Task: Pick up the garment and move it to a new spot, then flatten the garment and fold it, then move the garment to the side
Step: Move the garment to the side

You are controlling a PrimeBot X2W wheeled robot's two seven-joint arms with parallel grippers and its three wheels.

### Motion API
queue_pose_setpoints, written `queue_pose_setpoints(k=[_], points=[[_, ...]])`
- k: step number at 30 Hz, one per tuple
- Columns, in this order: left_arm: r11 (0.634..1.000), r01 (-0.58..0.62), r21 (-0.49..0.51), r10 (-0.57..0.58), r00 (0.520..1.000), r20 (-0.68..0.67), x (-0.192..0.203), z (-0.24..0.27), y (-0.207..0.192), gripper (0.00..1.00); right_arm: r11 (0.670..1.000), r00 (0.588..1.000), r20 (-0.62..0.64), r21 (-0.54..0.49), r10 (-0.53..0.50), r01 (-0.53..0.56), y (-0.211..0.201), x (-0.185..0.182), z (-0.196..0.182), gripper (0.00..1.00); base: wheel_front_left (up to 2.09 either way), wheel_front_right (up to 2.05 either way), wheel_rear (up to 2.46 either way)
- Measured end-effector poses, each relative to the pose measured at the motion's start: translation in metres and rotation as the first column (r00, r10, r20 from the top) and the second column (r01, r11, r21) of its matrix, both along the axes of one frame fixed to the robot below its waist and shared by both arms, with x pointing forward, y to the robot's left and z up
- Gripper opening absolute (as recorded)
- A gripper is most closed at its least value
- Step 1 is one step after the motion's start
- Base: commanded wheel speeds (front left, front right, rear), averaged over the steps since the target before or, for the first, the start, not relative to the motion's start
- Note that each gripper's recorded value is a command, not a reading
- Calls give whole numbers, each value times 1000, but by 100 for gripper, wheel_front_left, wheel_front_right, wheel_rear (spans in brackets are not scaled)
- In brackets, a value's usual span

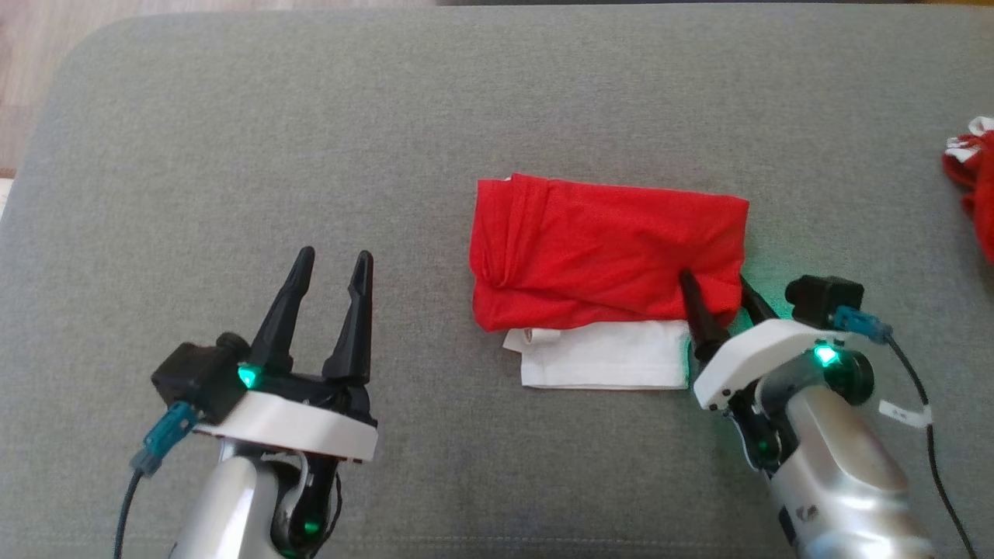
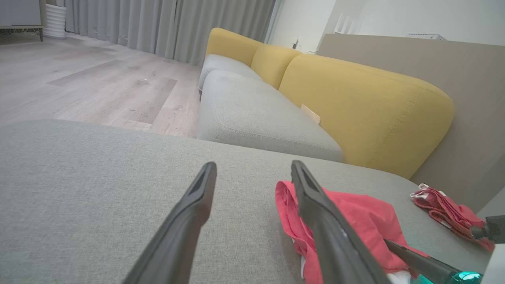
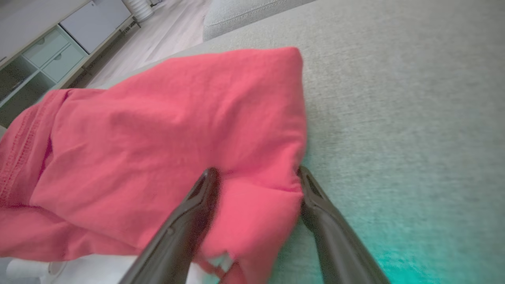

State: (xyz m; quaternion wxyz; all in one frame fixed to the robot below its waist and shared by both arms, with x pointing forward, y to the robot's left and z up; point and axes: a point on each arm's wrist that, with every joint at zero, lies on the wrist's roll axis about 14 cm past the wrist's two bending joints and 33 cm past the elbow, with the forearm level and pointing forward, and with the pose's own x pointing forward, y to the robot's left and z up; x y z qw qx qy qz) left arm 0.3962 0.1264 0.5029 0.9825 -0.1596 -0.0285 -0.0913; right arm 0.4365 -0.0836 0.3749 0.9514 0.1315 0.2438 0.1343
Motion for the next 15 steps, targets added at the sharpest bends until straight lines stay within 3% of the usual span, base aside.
queue_pose_setpoints(k=[6, 7, 8, 15], points=[[1000, -5, 2, 5, 1000, -6, -1, -2, 2, 100, 999, 997, -55, 8, 51, -51, 15, 4, -8, 100, 0, 0, 0], [1000, -1, 1, 1, 1000, -5, -1, -2, 1, 100, 997, 995, -65, -10, 70, -70, 17, 4, -9, 44, 0, 0, 0], [1000, 1, 1, -1, 1000, -5, -1, -1, 0, 100, 997, 995, -66, -19, 77, -78, 17, 4, -9, 0, 0, 0, 0], [999, 32, -6, -32, 999, 4, 3, 1, -11, 100, 984, 993, -4, -134, 116, -116, 9, 7, -3, 0, 0, 0, 0]])
